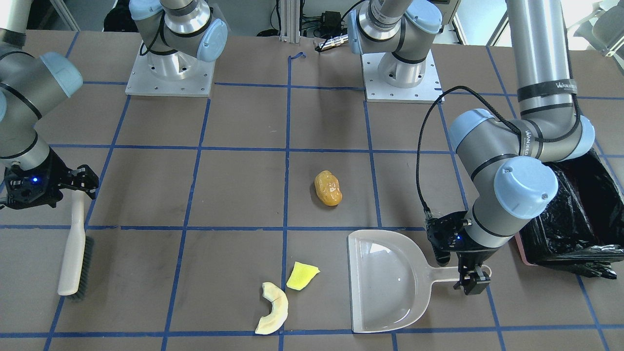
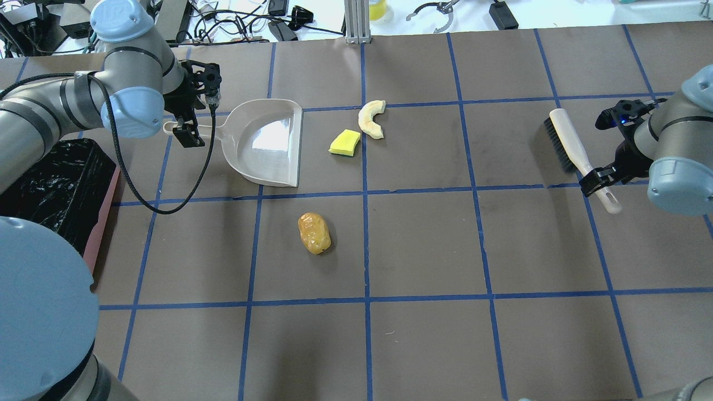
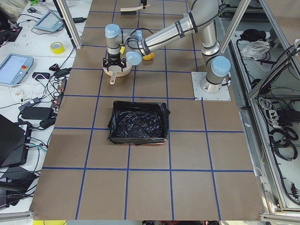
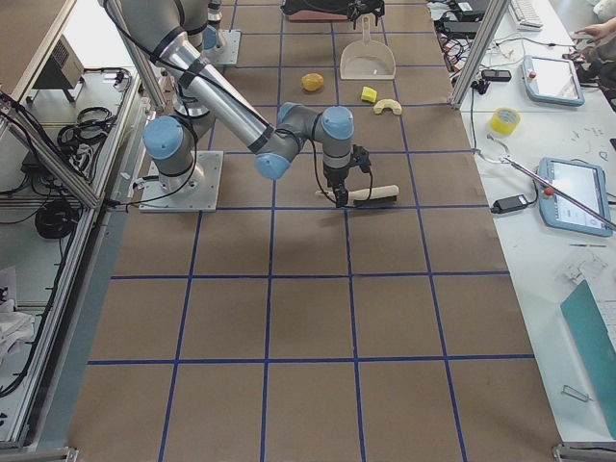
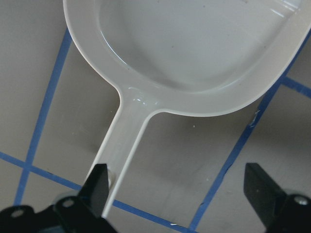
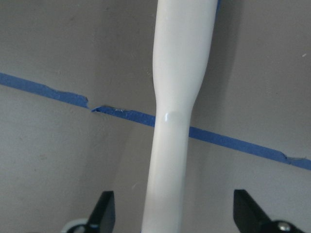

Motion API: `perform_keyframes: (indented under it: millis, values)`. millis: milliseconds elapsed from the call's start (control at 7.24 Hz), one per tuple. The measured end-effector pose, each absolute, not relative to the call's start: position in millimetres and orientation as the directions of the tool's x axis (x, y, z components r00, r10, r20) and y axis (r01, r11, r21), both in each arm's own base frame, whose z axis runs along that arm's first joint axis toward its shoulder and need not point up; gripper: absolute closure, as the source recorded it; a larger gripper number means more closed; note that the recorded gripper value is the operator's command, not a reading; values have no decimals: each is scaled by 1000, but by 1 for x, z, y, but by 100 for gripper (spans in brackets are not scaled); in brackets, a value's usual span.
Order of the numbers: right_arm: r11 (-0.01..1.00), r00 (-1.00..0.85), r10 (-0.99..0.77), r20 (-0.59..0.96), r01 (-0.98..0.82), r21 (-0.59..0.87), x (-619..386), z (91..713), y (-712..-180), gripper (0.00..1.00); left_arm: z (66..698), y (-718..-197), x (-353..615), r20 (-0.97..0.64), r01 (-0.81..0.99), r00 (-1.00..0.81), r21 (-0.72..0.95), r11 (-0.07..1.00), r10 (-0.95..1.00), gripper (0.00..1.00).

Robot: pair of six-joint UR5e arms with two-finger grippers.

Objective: Sweep and dump trash into bin
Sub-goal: 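Grasp the white dustpan with the left gripper while the right grasps the brush, then lift the brush with the right gripper and move it toward the sponge and clay piece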

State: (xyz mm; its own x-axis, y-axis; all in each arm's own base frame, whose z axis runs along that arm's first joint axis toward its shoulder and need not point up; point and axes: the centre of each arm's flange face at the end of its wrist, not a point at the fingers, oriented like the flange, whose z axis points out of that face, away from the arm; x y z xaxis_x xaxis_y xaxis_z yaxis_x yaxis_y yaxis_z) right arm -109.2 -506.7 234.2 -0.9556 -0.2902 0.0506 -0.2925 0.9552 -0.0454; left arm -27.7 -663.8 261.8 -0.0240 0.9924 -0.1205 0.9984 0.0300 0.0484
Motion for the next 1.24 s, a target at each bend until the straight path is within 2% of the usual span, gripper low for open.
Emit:
perform_keyframes:
  millis: [138,276,414,552,691,829,967,1105,1243]
  values:
    - [954,-954,-295,50,-298,-45,-109,234,-507,39,250,-668,-16,-117,998,21,54,-15,993,0]
    - [953,-954,-297,49,-299,-44,-109,233,-506,43,239,-668,-5,-105,998,28,53,-23,994,0]
    - [953,-954,-297,44,-299,-40,-109,232,-506,44,232,-668,2,-94,999,22,51,-18,995,0]
    - [954,-954,-298,28,-299,-38,-108,227,-506,56,229,-667,6,-90,999,17,49,-12,996,12]
    - [953,-954,-299,11,-299,-39,-107,222,-507,66,228,-667,6,-89,999,14,47,-10,996,51]
    - [954,-954,-299,7,-299,-38,-107,220,-508,68,229,-667,7,-91,999,15,47,-10,996,86]
    - [954,-955,-298,9,-298,-37,-108,220,-509,76,231,-667,7,-96,999,16,49,-11,995,100]
    - [954,-955,-296,11,-297,-38,-108,221,-509,88,235,-668,7,-108,998,17,54,-11,994,100]
    - [955,-956,-294,14,-294,-42,-108,223,-509,95,237,-669,8,-122,998,18,59,-11,992,100]
